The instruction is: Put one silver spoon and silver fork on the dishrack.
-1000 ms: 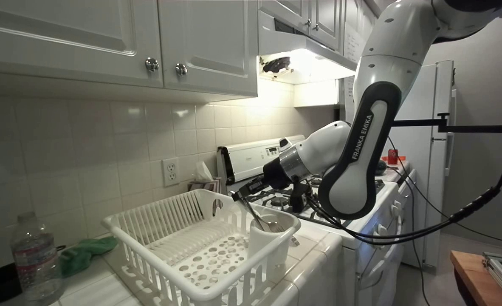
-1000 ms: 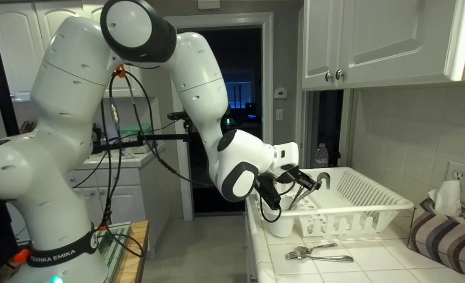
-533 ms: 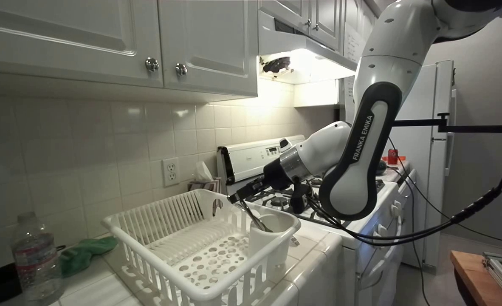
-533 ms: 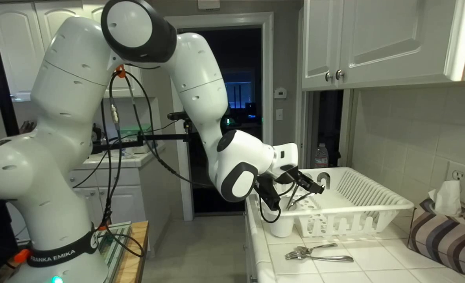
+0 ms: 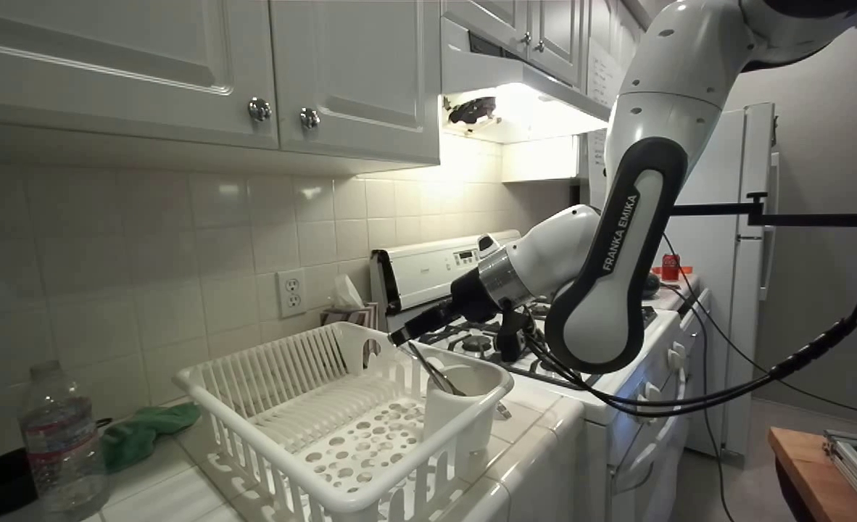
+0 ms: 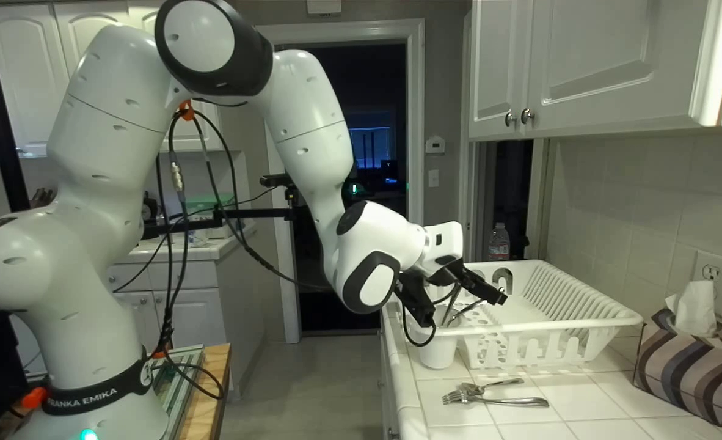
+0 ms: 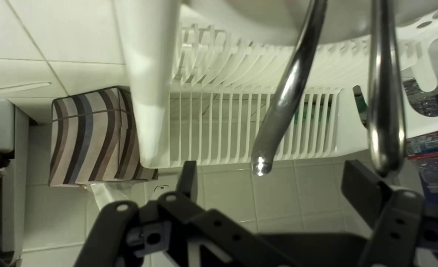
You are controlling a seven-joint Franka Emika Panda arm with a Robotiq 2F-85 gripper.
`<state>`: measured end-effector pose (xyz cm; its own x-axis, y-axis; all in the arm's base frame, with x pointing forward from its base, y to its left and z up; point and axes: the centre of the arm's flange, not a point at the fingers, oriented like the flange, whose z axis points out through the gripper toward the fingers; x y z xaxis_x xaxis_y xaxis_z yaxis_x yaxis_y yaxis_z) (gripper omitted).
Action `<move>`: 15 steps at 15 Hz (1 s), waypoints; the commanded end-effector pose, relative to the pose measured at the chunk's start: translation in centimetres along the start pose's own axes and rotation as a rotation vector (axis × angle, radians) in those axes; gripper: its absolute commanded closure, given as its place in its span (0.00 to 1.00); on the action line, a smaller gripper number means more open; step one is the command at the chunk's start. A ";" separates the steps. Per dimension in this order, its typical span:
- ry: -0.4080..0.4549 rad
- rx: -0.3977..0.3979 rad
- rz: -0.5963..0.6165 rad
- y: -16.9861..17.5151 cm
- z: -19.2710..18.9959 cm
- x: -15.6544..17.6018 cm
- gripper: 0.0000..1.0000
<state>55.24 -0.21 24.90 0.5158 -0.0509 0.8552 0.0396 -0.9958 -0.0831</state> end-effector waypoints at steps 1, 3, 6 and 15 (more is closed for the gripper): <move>-0.021 -0.015 0.021 0.0 -1.9 1.4 0.00; -0.048 -0.021 0.012 0.1 -2.6 2.2 0.00; -0.148 -0.045 -0.020 0.6 -3.6 3.5 0.00; -0.403 -0.081 -0.073 1.8 -6.5 7.5 0.00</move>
<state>54.89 -2.21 32.16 0.7686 0.0045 0.6397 -0.0042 -0.9999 0.0121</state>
